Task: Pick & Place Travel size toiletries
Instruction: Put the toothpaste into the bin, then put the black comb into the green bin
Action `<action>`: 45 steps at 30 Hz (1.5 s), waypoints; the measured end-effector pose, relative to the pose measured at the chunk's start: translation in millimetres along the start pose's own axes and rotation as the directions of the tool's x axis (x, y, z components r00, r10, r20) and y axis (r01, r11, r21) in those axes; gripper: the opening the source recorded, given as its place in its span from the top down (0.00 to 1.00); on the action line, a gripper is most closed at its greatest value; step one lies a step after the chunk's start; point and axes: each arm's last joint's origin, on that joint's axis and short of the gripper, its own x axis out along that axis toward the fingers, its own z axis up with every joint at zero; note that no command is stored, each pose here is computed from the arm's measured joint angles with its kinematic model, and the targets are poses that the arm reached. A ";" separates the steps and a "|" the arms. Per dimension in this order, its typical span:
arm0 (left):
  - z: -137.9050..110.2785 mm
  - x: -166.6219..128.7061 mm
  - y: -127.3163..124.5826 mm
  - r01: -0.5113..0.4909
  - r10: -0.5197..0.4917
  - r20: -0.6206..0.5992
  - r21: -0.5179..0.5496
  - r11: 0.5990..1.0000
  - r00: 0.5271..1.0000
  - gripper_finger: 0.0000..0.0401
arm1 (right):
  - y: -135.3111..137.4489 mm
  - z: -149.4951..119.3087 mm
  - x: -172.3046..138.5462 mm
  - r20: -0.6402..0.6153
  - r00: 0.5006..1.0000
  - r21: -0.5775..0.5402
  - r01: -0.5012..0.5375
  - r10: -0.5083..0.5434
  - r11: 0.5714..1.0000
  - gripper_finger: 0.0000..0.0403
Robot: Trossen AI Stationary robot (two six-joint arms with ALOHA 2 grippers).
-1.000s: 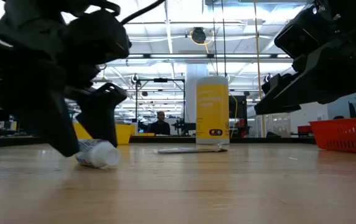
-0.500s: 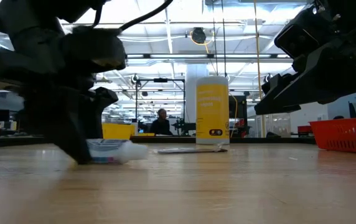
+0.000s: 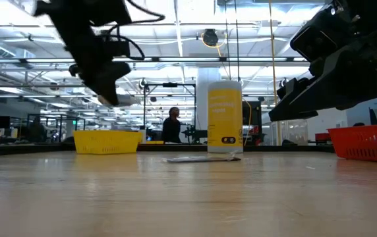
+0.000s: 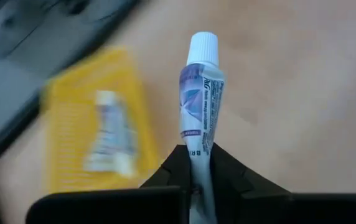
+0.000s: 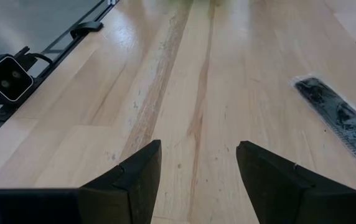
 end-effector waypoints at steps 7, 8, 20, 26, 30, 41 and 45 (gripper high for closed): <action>29.7 51.1 95.6 -0.068 0.013 -0.189 -0.290 0.954 0.982 0.90 | 0.2 0.7 0.0 0.007 1.000 -0.003 -0.001 0.001 1.000 0.50; 29.6 59.3 105.0 -0.074 0.004 -0.220 -0.314 0.946 0.976 0.91 | 0.1 0.6 0.0 0.007 1.000 -0.003 -0.001 0.001 1.000 0.50; 25.3 109.4 141.3 -0.029 -0.079 -0.310 -0.329 0.944 0.947 0.80 | 0.0 -0.1 0.0 -0.001 1.000 -0.004 0.000 0.000 1.000 0.50; 27.0 110.1 148.0 0.008 -0.122 -0.286 -0.369 0.930 0.950 0.54 | 0.1 -0.1 0.0 -0.001 1.000 -0.002 -0.002 0.002 1.000 0.50; 32.2 97.3 149.8 0.117 -0.224 -0.226 -0.406 0.906 0.948 0.42 | 0.1 -0.1 0.0 -0.002 1.000 -0.001 -0.003 0.003 1.000 0.50; 41.7 3.2 56.4 0.579 -0.579 -0.021 0.028 0.815 0.815 0.53 | 0.1 -0.2 0.0 -0.003 1.000 0.004 -0.003 0.003 1.000 0.50; 27.2 -28.6 -1.5 0.634 -0.652 0.015 0.214 0.743 0.758 0.58 | 0.0 -0.3 0.0 -0.004 1.000 0.003 -0.003 0.003 1.000 0.50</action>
